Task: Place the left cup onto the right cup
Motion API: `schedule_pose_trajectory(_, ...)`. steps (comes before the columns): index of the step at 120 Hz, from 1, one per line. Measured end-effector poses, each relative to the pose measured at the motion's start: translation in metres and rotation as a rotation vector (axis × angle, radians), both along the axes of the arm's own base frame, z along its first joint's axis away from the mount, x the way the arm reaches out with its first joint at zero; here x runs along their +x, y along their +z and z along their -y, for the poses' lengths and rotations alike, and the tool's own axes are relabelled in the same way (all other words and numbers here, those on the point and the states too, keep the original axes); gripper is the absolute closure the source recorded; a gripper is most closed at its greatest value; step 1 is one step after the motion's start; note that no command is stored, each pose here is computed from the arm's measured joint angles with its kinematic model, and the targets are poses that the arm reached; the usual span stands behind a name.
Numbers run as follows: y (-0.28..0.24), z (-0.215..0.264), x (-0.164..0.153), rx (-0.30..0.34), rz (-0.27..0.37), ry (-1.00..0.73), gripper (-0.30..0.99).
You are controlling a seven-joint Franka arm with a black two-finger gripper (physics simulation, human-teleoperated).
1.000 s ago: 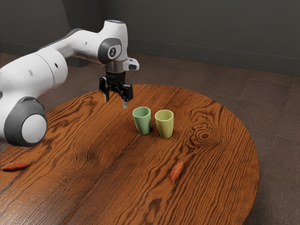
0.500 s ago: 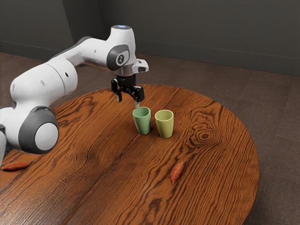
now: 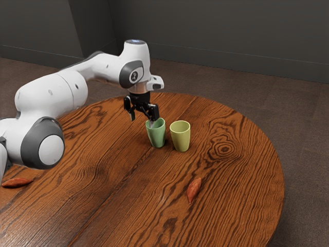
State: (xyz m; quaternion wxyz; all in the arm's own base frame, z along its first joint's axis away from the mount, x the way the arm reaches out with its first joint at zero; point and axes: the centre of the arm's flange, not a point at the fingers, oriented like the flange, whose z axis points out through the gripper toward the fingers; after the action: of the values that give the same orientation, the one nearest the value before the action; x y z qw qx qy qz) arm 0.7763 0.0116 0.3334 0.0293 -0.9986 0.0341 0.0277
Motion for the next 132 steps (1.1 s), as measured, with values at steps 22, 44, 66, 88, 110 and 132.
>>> schedule_pose_trajectory(22,-0.016,0.001,0.001,-0.002,0.004,-0.004,0.00)
schedule_pose_trajectory(44,-0.016,0.002,0.003,0.001,0.025,-0.011,0.42)
schedule_pose_trajectory(66,-0.014,0.003,0.005,0.003,0.037,-0.014,0.66)
schedule_pose_trajectory(88,-0.006,0.005,0.005,0.008,0.050,-0.017,0.74)
schedule_pose_trajectory(110,0.049,0.003,0.002,0.021,0.106,-0.016,0.77)
schedule_pose_trajectory(132,0.112,0.004,-0.005,0.025,0.174,-0.015,0.78)
